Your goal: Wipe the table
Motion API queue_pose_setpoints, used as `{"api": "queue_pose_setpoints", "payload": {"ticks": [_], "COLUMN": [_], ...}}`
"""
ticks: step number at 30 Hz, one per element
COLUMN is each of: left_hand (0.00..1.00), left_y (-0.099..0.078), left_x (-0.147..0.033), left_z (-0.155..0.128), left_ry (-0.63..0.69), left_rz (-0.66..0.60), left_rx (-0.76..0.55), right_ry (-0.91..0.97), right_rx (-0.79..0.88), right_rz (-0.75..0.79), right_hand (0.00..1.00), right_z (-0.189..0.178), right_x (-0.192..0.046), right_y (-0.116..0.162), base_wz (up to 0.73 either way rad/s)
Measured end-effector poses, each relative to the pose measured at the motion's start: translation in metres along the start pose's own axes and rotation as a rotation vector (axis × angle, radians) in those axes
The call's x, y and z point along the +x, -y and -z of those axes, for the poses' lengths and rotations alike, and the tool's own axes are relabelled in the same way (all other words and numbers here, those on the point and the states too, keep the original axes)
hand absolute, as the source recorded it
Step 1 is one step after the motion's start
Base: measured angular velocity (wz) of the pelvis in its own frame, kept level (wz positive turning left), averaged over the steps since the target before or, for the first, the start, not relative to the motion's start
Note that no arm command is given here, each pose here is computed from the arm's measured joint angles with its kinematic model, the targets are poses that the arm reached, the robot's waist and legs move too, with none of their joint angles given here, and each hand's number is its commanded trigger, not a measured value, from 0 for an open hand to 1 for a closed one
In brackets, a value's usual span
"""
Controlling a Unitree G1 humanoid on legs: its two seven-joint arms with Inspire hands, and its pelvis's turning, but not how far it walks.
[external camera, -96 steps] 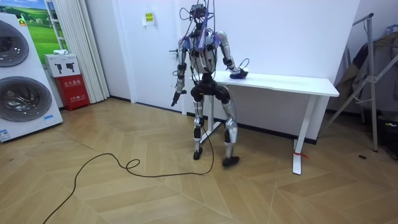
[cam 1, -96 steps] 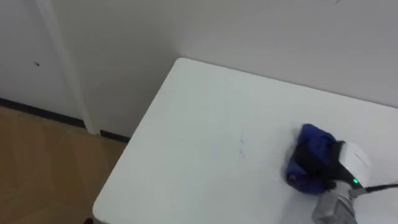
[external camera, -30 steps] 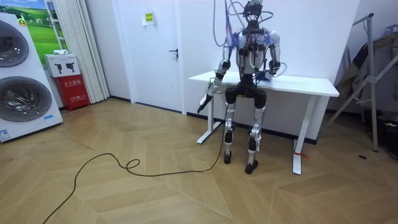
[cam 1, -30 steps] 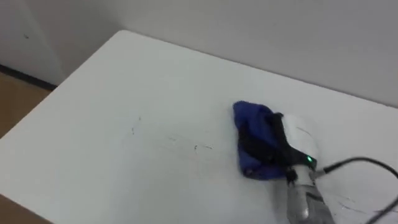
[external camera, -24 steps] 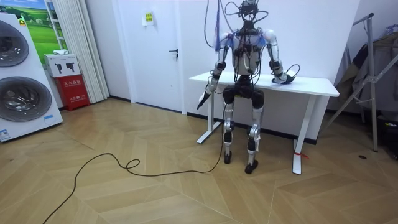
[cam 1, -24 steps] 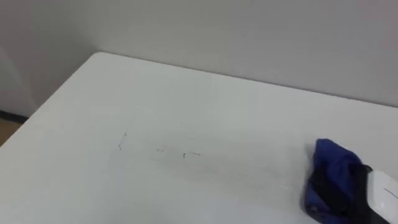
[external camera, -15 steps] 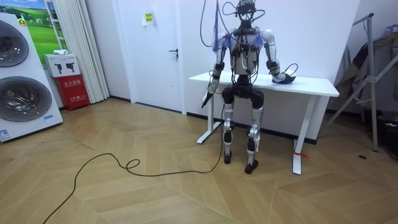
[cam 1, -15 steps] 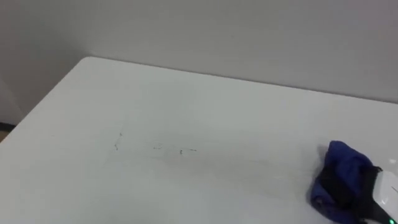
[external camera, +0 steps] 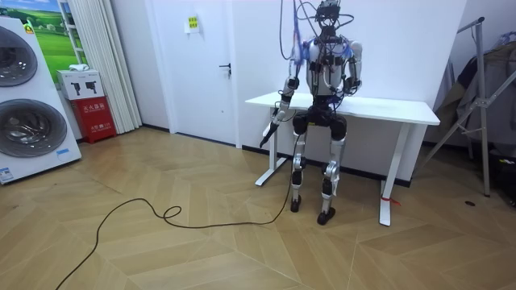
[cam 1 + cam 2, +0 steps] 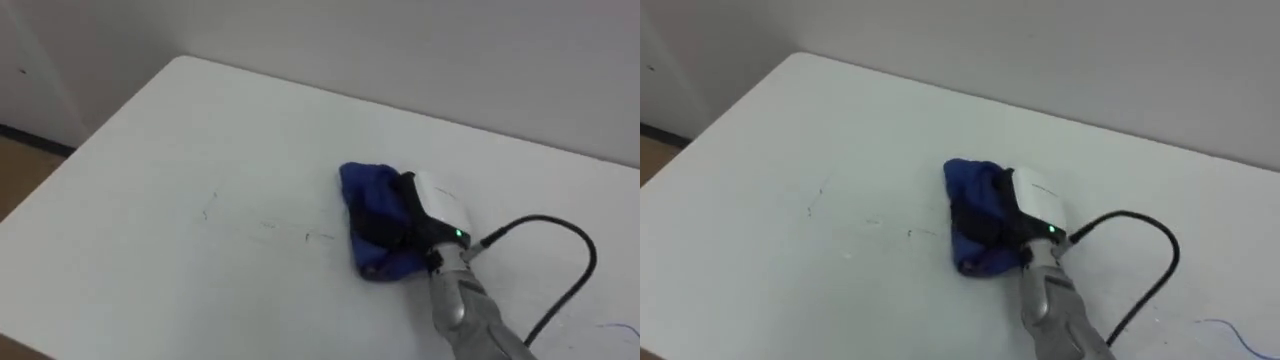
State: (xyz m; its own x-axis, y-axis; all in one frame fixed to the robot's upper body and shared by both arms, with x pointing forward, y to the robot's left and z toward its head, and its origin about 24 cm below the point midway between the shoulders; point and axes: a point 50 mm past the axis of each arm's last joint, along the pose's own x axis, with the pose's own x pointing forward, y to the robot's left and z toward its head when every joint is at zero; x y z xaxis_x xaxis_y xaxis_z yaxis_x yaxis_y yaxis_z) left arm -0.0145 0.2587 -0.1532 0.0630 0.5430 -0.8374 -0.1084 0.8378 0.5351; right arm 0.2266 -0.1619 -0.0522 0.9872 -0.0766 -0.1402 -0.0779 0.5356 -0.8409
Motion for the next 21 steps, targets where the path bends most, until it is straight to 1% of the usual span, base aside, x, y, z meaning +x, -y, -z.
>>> {"api": "queue_pose_setpoints", "payload": {"ticks": [1, 2, 3, 5, 6, 8, 10, 11, 13, 15, 16, 17, 18, 19, 20, 21], "left_hand": [0.00, 0.00, 0.00, 0.00, 0.00, 0.00, 0.00, 0.00, 0.00, 0.00, 0.00, 0.00, 0.00, 0.00, 0.00, 0.00], "left_y": [-0.005, -0.012, -0.016, -0.030, -0.034, -0.049, -0.054, -0.054, -0.052, -0.047, -0.041, -0.035, -0.028, -0.025, -0.023, -0.022], "left_x": [0.002, 0.004, 0.004, 0.008, 0.008, 0.011, 0.012, 0.011, 0.011, 0.010, 0.010, 0.011, 0.012, 0.012, 0.014, 0.014], "left_z": [-0.002, -0.003, -0.003, -0.007, -0.008, -0.019, -0.029, -0.036, -0.047, -0.053, -0.055, -0.055, -0.053, -0.056, -0.059, -0.061], "left_ry": [0.001, 0.005, 0.002, 0.020, 0.026, 0.066, 0.116, 0.148, 0.198, 0.230, 0.233, 0.223, 0.209, 0.209, 0.202, 0.202], "left_rz": [-0.020, -0.048, -0.063, -0.110, -0.120, -0.162, -0.174, -0.173, -0.165, -0.144, -0.124, -0.100, -0.077, -0.066, -0.052, -0.044], "left_rx": [-0.015, -0.020, -0.028, -0.053, -0.053, -0.079, -0.084, -0.083, -0.083, -0.052, -0.024, 0.007, 0.038, 0.048, 0.068, 0.075], "right_ry": [-0.047, -0.123, -0.171, -0.369, -0.420, -0.604, -0.706, -0.738, -0.776, -0.808, -0.814, -0.782, -0.713, -0.663, -0.526, -0.447], "right_rx": [0.004, 0.002, 0.000, -0.033, -0.044, -0.078, -0.085, -0.098, -0.106, -0.096, -0.092, -0.070, -0.042, -0.022, 0.026, 0.040], "right_rz": [0.058, 0.127, 0.160, 0.294, 0.317, 0.380, 0.403, 0.399, 0.382, 0.363, 0.349, 0.313, 0.283, 0.264, 0.216, 0.194], "right_hand": [1.00, 1.00, 1.00, 1.00, 1.00, 1.00, 1.00, 1.00, 1.00, 1.00, 1.00, 1.00, 1.00, 1.00, 1.00, 1.00], "right_z": [0.017, 0.039, 0.053, 0.104, 0.115, 0.153, 0.171, 0.176, 0.176, 0.170, 0.163, 0.149, 0.129, 0.116, 0.081, 0.061], "right_x": [-0.010, -0.026, -0.036, -0.077, -0.086, -0.118, -0.133, -0.137, -0.134, -0.125, -0.115, -0.101, -0.079, -0.066, -0.032, -0.015], "right_y": [0.004, 0.009, 0.012, 0.030, 0.034, 0.048, 0.055, 0.057, 0.054, 0.046, 0.042, 0.034, 0.030, 0.028, 0.023, 0.022], "base_wz": [-0.07, -0.06, 0.00, -0.03, -0.04, 0.00, -0.09, -0.06, -0.08, -0.48, -0.84, -0.88, -0.62, -0.37, -0.19, -0.04]}}
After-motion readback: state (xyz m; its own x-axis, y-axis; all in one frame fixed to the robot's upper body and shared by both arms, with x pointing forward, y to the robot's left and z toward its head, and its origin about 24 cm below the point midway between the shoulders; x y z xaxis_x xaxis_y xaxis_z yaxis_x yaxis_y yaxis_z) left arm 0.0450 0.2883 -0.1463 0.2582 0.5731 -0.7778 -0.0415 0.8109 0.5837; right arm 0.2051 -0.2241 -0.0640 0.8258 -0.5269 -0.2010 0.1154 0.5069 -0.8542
